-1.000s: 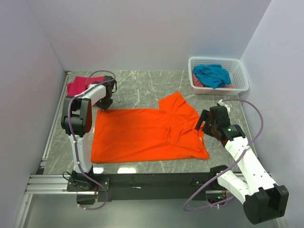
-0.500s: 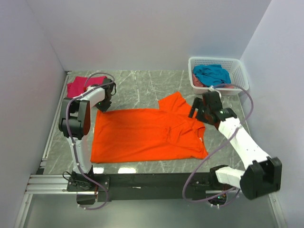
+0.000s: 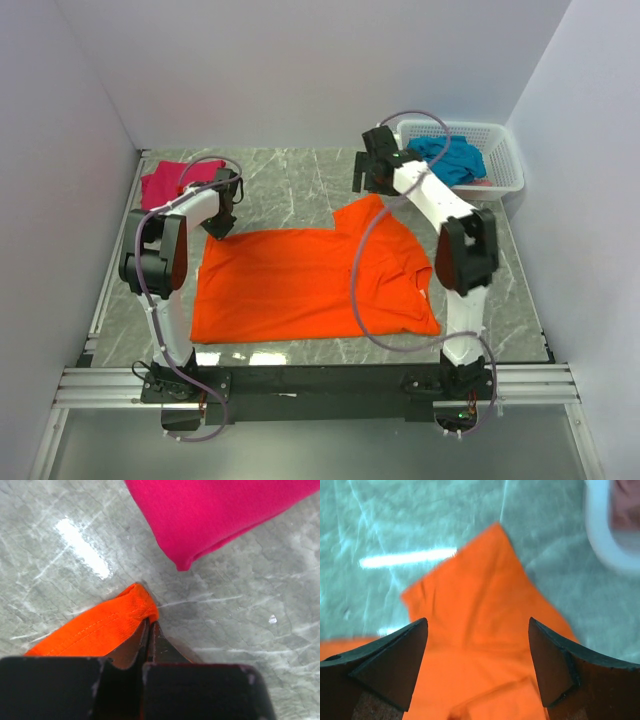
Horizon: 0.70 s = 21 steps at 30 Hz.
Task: Fold and stack the t-shirts
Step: Fold the tshirt
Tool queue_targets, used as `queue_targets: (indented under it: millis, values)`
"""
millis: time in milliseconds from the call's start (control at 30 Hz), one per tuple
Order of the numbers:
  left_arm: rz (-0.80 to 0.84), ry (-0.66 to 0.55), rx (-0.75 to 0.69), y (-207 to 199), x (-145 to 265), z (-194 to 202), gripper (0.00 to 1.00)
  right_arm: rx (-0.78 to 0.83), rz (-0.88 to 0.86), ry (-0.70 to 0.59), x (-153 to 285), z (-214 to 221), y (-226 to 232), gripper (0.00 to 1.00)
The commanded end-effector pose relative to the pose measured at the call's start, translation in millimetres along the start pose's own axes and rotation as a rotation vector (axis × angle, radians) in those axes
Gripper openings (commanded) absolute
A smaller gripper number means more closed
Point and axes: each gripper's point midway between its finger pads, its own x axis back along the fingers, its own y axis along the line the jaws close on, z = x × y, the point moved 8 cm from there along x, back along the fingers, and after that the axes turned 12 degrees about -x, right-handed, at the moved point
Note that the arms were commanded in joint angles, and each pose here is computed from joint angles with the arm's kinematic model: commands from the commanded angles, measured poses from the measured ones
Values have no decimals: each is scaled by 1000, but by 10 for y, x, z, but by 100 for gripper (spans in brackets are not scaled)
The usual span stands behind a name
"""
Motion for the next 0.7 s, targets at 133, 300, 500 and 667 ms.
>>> queue_targets:
  millis: [133,300,500,667]
  values:
    - [60,13,0,-47,109,-5,1,63,55,58,-658,-198,281,87]
    - [67,13,1,-37,115,6,1,65,77,133,-1057,40,262,85]
    - [56,13,0,-17,115,12,1,55,119,180,-1144,251,147,82]
    - [54,17,0,-11,110,23,1,38,121,201,-1158,340,123,69]
